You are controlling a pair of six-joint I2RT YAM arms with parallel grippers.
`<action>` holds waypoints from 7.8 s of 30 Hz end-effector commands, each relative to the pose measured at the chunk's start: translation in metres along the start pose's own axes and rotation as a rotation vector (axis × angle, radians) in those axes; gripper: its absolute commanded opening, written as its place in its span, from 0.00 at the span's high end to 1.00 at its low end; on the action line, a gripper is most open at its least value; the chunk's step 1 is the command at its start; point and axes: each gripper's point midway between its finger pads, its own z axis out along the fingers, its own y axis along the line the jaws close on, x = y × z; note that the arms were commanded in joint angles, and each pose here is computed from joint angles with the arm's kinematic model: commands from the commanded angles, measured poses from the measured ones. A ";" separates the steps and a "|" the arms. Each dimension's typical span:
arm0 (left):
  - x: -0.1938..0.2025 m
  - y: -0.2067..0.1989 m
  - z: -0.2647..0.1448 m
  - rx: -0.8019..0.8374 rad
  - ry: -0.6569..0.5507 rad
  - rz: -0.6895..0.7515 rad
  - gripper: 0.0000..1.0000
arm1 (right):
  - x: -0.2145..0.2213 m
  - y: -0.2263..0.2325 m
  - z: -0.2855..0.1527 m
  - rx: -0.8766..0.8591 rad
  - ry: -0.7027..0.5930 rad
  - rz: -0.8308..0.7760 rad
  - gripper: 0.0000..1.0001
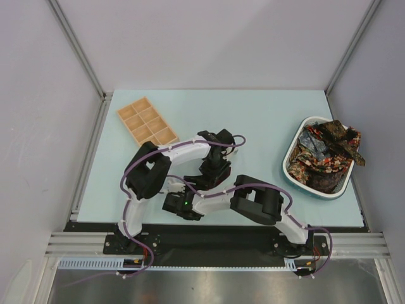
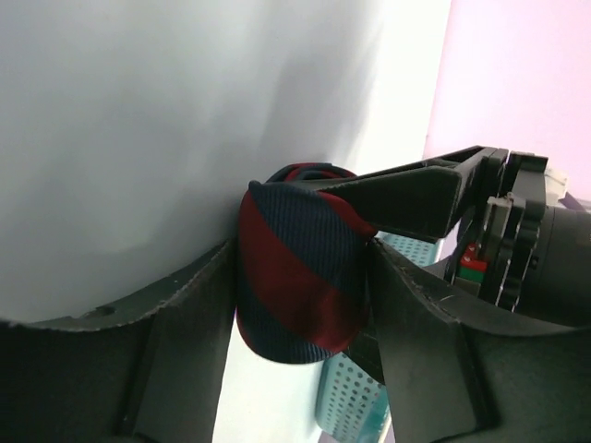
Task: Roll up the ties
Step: Roll the tie, then place the rolled tie into the container
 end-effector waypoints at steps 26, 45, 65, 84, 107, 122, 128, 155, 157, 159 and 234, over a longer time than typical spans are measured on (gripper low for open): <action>0.001 -0.001 -0.026 -0.052 0.061 0.067 0.46 | 0.028 0.039 0.012 -0.113 0.104 -0.076 0.66; -0.047 -0.008 -0.010 -0.020 -0.039 0.098 0.31 | 0.025 0.041 0.009 -0.129 0.092 -0.080 0.66; 0.014 -0.006 0.011 -0.081 0.166 0.100 0.66 | 0.031 0.039 0.016 -0.160 0.109 -0.087 0.38; -0.023 -0.002 -0.048 -0.118 0.030 0.092 0.52 | 0.033 0.040 0.017 -0.265 0.123 0.026 0.72; -0.008 0.196 -0.255 -0.184 -0.854 -0.776 0.00 | 0.010 -0.033 0.000 -0.574 -0.026 0.592 0.79; 0.051 0.249 -0.219 -0.310 -0.790 -0.983 0.00 | 0.039 -0.065 0.015 -0.816 -0.005 0.929 0.80; 0.066 0.268 -0.177 -0.344 -0.689 -1.061 0.04 | 0.038 -0.084 0.017 -0.801 -0.062 0.992 0.80; 0.069 0.285 -0.056 -0.289 -0.592 -1.242 1.00 | 0.026 -0.153 0.017 -0.735 -0.174 1.072 0.84; 0.065 0.275 -0.062 -0.285 -0.617 -1.211 1.00 | 0.027 -0.158 0.024 -0.720 -0.162 1.091 0.85; 0.065 0.256 -0.057 -0.270 -0.616 -1.170 1.00 | 0.026 -0.169 0.028 -0.697 -0.161 1.106 0.85; 0.073 0.049 -0.116 -0.062 -0.702 -0.781 0.24 | -0.039 -0.130 0.149 -0.549 0.049 1.219 0.86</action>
